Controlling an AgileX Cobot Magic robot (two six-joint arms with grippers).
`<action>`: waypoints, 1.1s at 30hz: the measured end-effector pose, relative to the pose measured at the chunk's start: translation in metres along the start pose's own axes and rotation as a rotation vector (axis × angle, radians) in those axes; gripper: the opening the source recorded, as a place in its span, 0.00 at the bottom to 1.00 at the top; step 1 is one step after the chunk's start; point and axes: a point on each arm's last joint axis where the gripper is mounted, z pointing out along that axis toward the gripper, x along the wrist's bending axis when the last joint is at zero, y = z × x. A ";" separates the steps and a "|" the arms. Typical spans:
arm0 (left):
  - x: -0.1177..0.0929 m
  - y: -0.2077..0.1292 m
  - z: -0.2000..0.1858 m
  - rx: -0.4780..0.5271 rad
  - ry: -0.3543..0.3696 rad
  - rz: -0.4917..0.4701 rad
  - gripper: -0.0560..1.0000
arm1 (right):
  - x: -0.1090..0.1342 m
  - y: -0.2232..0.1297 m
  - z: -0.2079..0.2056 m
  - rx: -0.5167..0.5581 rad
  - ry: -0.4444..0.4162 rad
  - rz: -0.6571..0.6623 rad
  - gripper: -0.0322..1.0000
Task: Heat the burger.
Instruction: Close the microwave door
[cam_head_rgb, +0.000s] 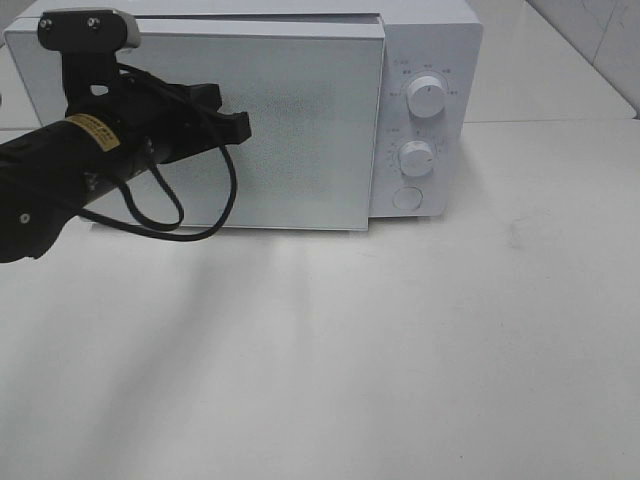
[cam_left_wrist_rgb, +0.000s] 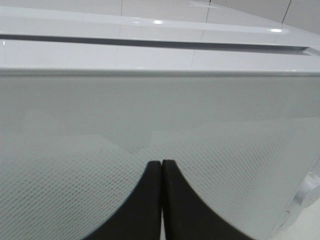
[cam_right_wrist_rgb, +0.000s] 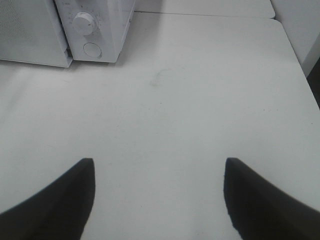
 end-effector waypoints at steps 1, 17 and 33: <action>0.000 0.000 0.000 0.000 0.000 0.000 0.05 | 0.000 0.000 0.000 0.000 0.000 0.000 0.70; -0.031 -0.001 0.042 0.038 -0.042 0.028 0.05 | 0.000 0.000 0.000 0.000 0.000 0.000 0.70; -0.047 0.002 0.063 0.132 -0.083 0.060 0.05 | 0.000 0.000 0.000 0.000 0.000 0.000 0.70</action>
